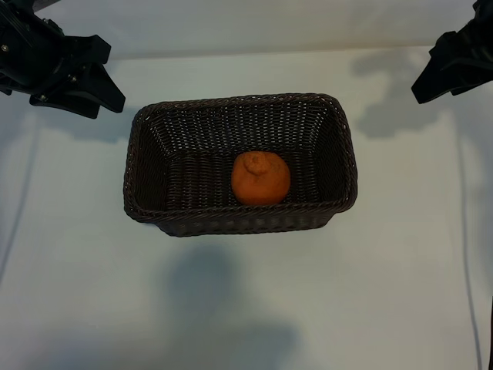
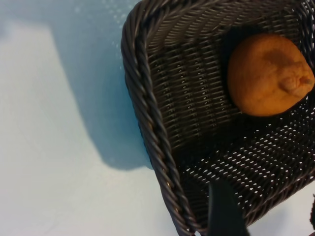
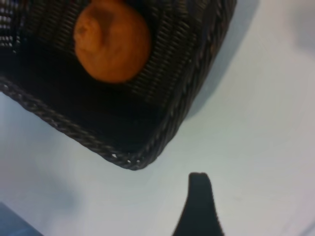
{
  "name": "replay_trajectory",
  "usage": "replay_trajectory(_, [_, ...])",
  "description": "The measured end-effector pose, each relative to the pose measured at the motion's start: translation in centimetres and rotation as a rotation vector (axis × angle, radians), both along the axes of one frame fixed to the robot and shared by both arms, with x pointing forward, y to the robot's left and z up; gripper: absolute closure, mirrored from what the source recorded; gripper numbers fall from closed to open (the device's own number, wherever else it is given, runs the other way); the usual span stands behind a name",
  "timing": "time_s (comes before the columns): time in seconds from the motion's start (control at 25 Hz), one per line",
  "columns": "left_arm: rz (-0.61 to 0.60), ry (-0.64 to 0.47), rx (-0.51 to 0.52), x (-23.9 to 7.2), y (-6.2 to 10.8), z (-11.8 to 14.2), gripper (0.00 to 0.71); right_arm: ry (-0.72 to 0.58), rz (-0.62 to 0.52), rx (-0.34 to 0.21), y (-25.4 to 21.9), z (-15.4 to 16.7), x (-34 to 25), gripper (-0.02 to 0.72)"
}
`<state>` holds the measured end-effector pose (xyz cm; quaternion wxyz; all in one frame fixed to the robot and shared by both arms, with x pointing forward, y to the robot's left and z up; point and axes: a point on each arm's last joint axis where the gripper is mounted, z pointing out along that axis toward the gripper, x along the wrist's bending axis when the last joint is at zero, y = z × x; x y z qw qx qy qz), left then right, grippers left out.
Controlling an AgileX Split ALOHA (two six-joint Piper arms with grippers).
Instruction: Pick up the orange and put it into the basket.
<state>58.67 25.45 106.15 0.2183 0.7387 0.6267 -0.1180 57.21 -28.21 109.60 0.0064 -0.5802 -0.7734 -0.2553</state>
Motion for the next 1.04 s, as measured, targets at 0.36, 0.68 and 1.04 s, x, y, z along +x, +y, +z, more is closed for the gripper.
replay_trajectory(0.36, [-0.001,0.0,0.001,0.0,0.01,0.0,0.252,0.0,0.0,0.002,0.01,0.01,0.0,0.179])
replay_trajectory(0.68, [-0.004,-0.002,0.001,0.0,0.01,0.0,0.252,0.0,0.0,0.002,0.01,0.01,0.0,0.237])
replay_trajectory(1.04, [-0.004,-0.002,0.001,0.0,0.01,0.0,0.252,0.0,0.0,0.002,0.02,0.01,0.0,0.336])
